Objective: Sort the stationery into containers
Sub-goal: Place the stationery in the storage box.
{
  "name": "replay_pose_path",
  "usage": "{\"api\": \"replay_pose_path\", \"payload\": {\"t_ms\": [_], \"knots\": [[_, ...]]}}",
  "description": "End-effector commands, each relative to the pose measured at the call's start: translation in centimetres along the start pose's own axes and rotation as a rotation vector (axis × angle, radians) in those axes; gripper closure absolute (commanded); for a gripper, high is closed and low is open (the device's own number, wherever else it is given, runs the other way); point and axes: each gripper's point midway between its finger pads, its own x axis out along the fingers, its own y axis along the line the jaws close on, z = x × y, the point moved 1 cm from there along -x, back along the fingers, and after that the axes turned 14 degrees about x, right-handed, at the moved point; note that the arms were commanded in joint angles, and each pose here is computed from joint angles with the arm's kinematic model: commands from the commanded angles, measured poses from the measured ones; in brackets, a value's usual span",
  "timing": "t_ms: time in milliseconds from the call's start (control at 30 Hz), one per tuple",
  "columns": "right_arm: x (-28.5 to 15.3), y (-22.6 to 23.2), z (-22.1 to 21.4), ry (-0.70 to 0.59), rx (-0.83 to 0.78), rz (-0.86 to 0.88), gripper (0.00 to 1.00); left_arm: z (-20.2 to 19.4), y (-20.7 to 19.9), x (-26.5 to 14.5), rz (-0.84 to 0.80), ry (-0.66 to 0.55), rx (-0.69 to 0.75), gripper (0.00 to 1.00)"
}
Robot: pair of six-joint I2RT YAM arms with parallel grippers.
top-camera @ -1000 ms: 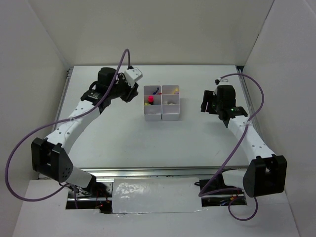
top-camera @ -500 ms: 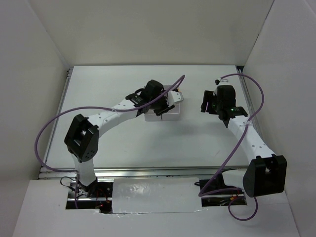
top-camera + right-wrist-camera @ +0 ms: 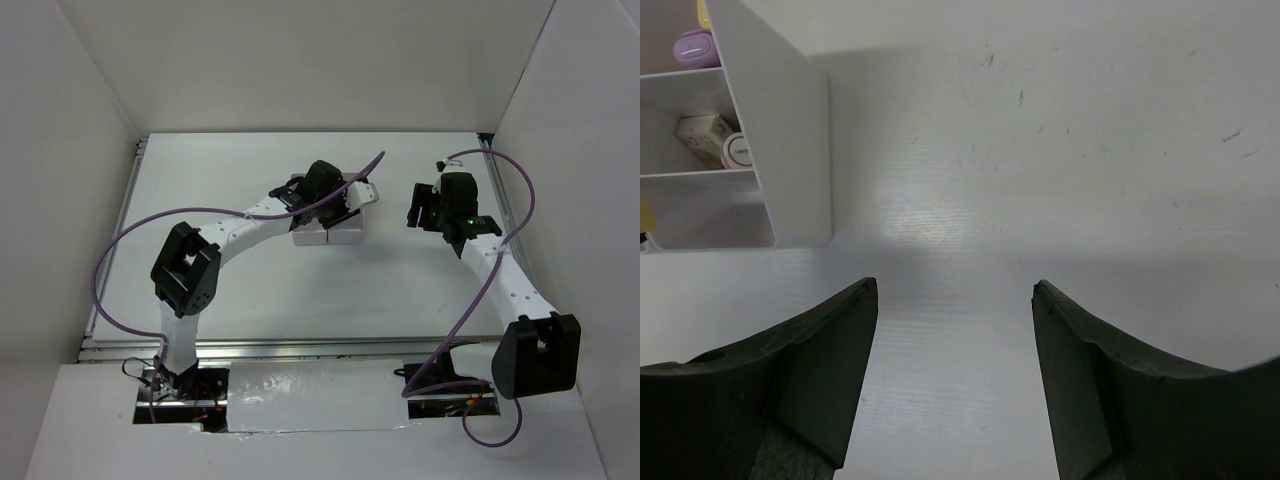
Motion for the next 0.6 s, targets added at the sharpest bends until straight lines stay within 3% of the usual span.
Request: {"api": "replay_pose_path", "payload": {"t_ms": [0, 333, 567], "knots": [[-0.5, 0.6, 1.7, -0.041, 0.010, 0.016, 0.30, 1.2, 0.7, 0.3, 0.025, -0.035, 0.008, 0.70], [-0.4, 0.6, 1.7, -0.040, 0.014, 0.017, 0.30, 0.3, 0.0, 1.0, 0.011, -0.013, 0.014, 0.47], [-0.2, 0.7, 1.8, -0.033, 0.016, 0.012, 0.26, 2.3, 1.4, -0.5, 0.067, -0.047, -0.011, 0.32]]}}
